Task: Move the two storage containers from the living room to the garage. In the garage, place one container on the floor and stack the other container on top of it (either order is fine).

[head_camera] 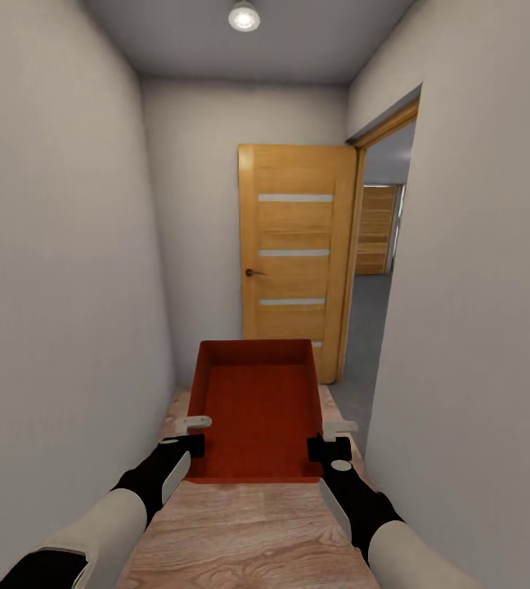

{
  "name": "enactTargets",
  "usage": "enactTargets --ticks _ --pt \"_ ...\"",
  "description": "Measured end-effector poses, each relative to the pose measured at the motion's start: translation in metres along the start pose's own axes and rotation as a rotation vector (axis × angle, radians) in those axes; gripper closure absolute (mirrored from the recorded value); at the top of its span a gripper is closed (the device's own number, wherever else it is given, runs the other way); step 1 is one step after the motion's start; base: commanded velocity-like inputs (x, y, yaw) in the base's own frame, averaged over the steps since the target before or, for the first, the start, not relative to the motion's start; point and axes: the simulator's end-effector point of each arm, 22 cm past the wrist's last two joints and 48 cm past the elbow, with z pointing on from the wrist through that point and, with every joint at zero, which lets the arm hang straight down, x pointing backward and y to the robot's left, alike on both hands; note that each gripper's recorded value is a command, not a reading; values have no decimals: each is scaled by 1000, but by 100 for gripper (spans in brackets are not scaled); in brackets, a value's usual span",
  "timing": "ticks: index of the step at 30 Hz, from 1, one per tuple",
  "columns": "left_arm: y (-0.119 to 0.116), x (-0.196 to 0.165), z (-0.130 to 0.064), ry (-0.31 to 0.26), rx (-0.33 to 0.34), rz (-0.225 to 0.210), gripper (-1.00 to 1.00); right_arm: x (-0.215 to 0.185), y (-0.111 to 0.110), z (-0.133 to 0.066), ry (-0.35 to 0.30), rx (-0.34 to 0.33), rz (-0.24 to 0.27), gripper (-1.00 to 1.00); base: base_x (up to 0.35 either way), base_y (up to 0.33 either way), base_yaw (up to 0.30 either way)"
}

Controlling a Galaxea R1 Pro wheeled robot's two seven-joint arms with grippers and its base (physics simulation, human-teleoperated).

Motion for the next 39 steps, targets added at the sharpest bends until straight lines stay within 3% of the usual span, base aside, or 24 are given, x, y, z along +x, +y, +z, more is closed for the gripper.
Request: enactTargets --ticks 39 --pt "2 1 0 9 -1 3 100 3 2 0 8 -2 4 100 322 29 0"
